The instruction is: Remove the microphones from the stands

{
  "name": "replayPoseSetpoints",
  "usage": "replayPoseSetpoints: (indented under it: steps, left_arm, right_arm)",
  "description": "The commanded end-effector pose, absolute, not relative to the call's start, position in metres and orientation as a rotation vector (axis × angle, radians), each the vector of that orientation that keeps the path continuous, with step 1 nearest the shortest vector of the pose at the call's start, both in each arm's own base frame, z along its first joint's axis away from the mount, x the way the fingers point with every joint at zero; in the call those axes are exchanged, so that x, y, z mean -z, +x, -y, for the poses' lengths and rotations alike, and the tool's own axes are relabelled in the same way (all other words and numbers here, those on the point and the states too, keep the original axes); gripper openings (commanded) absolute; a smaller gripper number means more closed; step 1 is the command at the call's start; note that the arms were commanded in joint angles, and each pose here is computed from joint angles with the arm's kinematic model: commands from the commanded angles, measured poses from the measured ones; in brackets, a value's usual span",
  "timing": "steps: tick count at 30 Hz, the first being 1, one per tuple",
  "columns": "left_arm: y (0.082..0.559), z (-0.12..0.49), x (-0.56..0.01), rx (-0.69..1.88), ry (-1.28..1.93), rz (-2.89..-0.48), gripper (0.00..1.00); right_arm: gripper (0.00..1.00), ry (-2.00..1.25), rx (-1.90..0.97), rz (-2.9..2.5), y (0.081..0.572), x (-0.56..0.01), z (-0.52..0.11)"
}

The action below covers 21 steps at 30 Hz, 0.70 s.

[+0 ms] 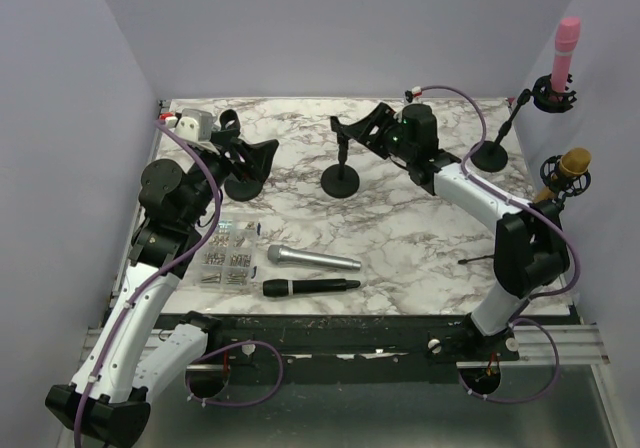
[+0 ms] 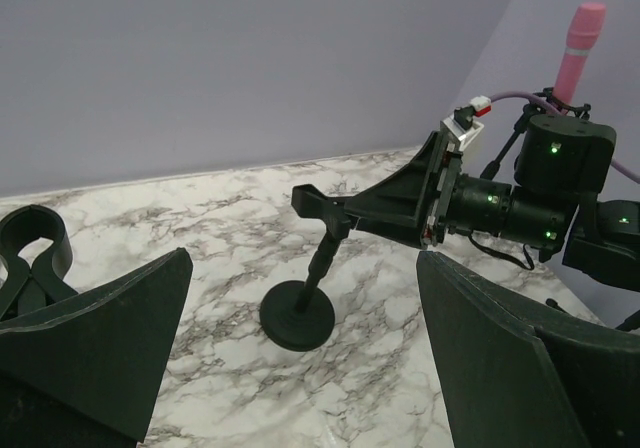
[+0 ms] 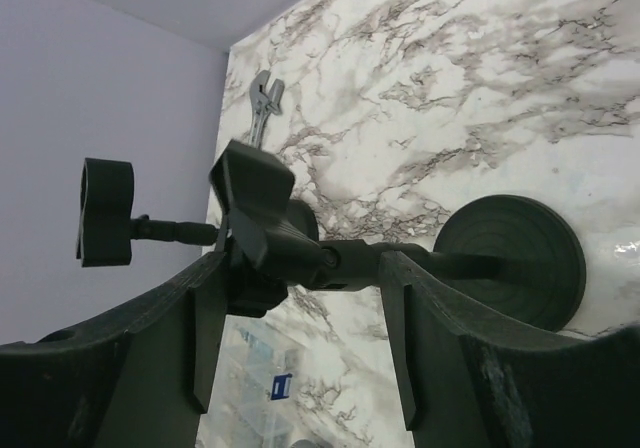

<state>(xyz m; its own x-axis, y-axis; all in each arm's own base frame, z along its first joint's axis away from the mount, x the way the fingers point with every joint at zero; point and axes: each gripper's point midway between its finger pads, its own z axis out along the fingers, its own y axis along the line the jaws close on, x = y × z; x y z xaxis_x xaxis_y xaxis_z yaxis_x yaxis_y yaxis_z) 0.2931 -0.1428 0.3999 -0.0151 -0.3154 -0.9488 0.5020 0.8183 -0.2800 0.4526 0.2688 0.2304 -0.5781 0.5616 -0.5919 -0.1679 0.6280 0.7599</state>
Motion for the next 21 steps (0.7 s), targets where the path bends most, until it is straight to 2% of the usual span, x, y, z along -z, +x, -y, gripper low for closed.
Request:
replayPoseSetpoints:
  steps: [1, 15, 21]
  left_arm:
    - [0.290, 0.145, -0.414, 0.678, 0.174, -1.415, 0.99]
    - [0.291, 0.147, -0.413, 0.686, 0.179, -1.422, 0.98]
    - [0.291, 0.147, -0.413, 0.687, 0.178, -1.423, 0.99]
  right_arm:
    - [0.67, 0.221, -0.932, -2.081, 0.446, -0.181, -0.265]
    - [0.85, 0.002, -0.965, -1.996, 0.443, -0.215, -0.276]
    - [0.97, -0.041, -0.848, -1.987, 0.452, -0.255, -0.266]
